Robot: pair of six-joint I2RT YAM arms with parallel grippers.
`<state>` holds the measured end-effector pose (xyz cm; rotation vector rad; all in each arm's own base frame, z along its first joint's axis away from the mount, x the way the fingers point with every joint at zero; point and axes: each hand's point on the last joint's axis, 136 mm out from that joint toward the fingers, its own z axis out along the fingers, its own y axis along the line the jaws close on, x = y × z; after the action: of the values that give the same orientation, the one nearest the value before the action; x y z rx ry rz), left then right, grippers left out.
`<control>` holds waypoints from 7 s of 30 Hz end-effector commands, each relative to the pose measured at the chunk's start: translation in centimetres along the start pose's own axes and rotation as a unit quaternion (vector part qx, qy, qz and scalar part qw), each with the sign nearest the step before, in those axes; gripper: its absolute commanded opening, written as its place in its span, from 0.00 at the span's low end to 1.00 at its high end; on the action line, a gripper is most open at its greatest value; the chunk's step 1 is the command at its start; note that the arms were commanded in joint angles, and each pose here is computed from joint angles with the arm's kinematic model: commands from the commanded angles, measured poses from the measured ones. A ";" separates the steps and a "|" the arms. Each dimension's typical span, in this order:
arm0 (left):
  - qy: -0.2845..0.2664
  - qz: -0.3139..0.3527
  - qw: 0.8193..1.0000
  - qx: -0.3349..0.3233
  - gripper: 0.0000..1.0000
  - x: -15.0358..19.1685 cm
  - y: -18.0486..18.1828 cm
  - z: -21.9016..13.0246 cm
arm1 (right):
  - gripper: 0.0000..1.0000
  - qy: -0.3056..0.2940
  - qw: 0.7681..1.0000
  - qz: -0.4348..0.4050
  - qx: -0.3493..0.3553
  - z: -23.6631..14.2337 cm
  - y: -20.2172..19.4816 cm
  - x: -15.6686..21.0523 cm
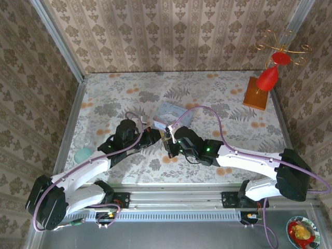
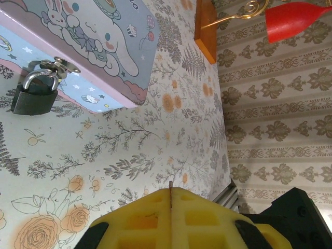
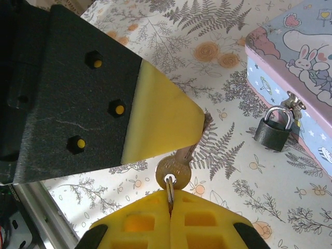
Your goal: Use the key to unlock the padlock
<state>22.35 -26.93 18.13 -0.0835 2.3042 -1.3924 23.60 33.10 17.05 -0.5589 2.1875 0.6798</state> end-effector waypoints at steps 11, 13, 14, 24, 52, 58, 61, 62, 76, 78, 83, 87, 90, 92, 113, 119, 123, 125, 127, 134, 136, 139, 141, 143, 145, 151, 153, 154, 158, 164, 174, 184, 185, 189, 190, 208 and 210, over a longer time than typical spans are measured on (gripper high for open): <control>-0.061 -0.016 0.998 0.009 0.00 -1.8 0.2 -0.8 | 0.20 -0.046 0.998 0.040 -0.010 -1.3 0.9 -3.0; -0.081 -0.018 0.996 0.010 0.00 -2.2 0.1 -1.3 | 0.33 -0.055 0.994 0.091 -0.034 -1.5 0.8 -3.4; -0.092 -0.019 0.996 0.009 0.00 -2.4 0.2 -1.6 | 0.36 -0.060 0.989 0.121 -0.055 -1.5 0.9 -3.7; -0.137 -0.020 0.987 0.084 0.00 -3.5 -2.8 -2.9 | 0.46 -0.111 0.918 0.317 -0.209 -2.4 0.1 -6.6; -0.160 -0.034 0.977 0.140 0.00 -3.8 -4.6 -3.5 | 0.29 -0.128 0.865 0.384 -0.295 -1.0 1.6 -7.4; -0.166 -0.042 0.975 0.144 0.00 -3.9 -4.5 -3.7 | 0.21 -0.128 0.866 0.386 -0.292 -0.9 1.5 -7.3; -0.167 -0.044 0.974 0.146 0.00 -4.0 -4.5 -3.7 | 0.20 -0.128 0.866 0.386 -0.291 -0.8 1.5 -7.3; -0.168 -0.045 0.974 0.147 0.00 -4.0 -4.5 -3.7 | 0.20 -0.128 0.866 0.386 -0.290 -0.8 1.4 -7.3; -0.179 -0.045 0.972 0.146 0.00 -4.3 -4.4 -4.1 | 0.02 -0.123 0.870 0.387 -0.279 -0.5 1.2 -7.0; -0.179 -0.045 0.972 0.144 0.00 -4.4 -4.3 -4.1 | 0.00 -0.122 0.872 0.388 -0.274 -0.4 1.1 -6.8; -0.176 -0.034 0.975 0.130 0.14 -4.3 -3.7 -4.2 | 0.00 -0.119 0.886 0.368 -0.257 -0.5 0.6 -6.6; -0.149 -0.012 0.986 0.078 0.36 -4.2 -2.5 -4.8 | 0.00 -0.095 0.920 0.297 -0.236 -1.0 1.0 -6.1; -0.128 0.007 0.991 0.049 0.49 -3.8 -2.1 -4.9 | 0.00 -0.086 0.930 0.265 -0.241 -1.4 1.5 -5.7; -0.109 0.010 0.993 0.049 0.51 -3.4 -2.2 -4.4 | 0.00 -0.084 0.932 0.253 -0.246 -1.7 1.8 -5.9; -0.069 0.034 0.993 0.091 0.28 -2.4 -4.5 -3.2 | 0.00 -0.069 0.924 0.249 -0.282 -1.5 3.5 -6.6; -0.066 0.033 0.993 0.090 0.17 -2.3 -4.5 -3.0 | 0.00 -0.059 0.923 0.253 -0.284 -0.9 3.5 -6.1; -0.067 0.032 0.993 0.090 0.09 -2.4 -4.5 -3.0 | 0.00 -0.059 0.924 0.257 -0.278 -0.8 3.3 -6.1; -0.070 0.031 0.993 0.089 0.03 -2.5 -4.5 -3.0 | 0.00 -0.063 0.925 0.265 -0.265 -0.7 2.5 -6.0; -0.078 0.022 0.993 0.084 0.00 -2.7 -4.1 -3.1 | 0.09 -0.067 0.925 0.278 -0.251 -0.5 1.7 -5.9; -0.130 -0.024 0.987 0.086 0.00 -3.5 -3.1 -3.5 | 0.36 -0.094 0.900 0.318 -0.282 -1.1 1.6 -6.8; -0.141 -0.033 0.985 0.093 0.00 -3.7 -3.2 -3.7 | 0.37 -0.097 0.894 0.324 -0.293 -0.9 1.8 -6.9; -0.152 -0.042 0.983 0.098 0.00 -3.9 -3.1 -3.9 | 0.36 -0.094 0.893 0.324 -0.299 -0.7 2.3 -6.7; -0.153 -0.047 0.982 0.097 0.00 -3.9 -2.9 -3.8 | 0.34 -0.093 0.892 0.321 -0.305 -0.8 2.6 -6.7; -0.154 -0.052 0.982 0.100 0.00 -3.9 -2.9 -3.8 | 0.32 -0.093 0.892 0.319 -0.307 -0.9 2.7 -6.7; -0.157 -0.054 0.981 0.102 0.00 -3.9 -2.9 -3.9 | 0.30 -0.093 0.892 0.319 -0.306 -0.9 2.7 -6.7; -0.164 -0.056 0.978 0.112 0.00 -4.3 -3.4 -4.1 | 0.30 -0.085 0.894 0.322 -0.300 -0.3 2.5 -6.0; -0.165 -0.057 0.978 0.113 0.00 -4.3 -3.4 -4.1 | 0.31 -0.084 0.893 0.323 -0.301 -0.2 2.6 -5.9; -0.166 -0.058 0.978 0.114 0.00 -4.3 -3.4 -4.2 | 0.31 -0.085 0.893 0.323 -0.303 -0.2 2.6 -5.9; -0.170 -0.058 0.977 0.115 0.00 -4.5 -3.4 -4.4 | 0.30 -0.085 0.892 0.321 -0.307 -0.2 3.1 -6.1; -0.176 -0.057 0.975 0.122 0.00 -4.6 -3.6 -4.6 | 0.25 -0.085 0.892 0.320 -0.308 -0.3 3.3 -6.1; -0.188 -0.052 0.971 0.135 0.00 -4.8 -4.0 -5.2 | 0.15 -0.088 0.892 0.323 -0.304 -0.2 3.3 -6.3; -0.202 -0.042 0.972 0.111 0.31 -4.8 -2.6 -5.4 | 0.02 -0.086 0.910 0.327 -0.240 -0.2 1.1 -5.9; -0.203 -0.039 0.973 0.102 0.36 -4.7 -2.3 -5.5 | 0.00 -0.077 0.915 0.327 -0.221 0.1 0.4 -5.3; -0.196 -0.005 0.980 0.045 0.58 -4.9 -0.8 -5.9 | 0.00 -0.055 0.935 0.308 -0.167 -0.5 -1.4 -4.3; -0.184 0.008 0.983 0.013 0.59 -4.9 -0.1 -5.9 | 0.00 -0.045 0.943 0.295 -0.147 -0.6 -1.9 -3.7; -0.009 0.228 0.957 -0.178 0.71 -2.9 7.7 2.3 | 0.00 0.067 0.985 0.157 0.035 1.5 -8.2 4.3; 0.003 0.244 0.953 -0.181 0.71 -3.0 8.1 3.3 | 0.00 0.076 0.984 0.152 0.044 2.3 -8.8 4.7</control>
<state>26.40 -23.80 9.85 0.2125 2.4114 -0.7703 26.10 27.56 10.42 -0.1960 2.4499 0.8109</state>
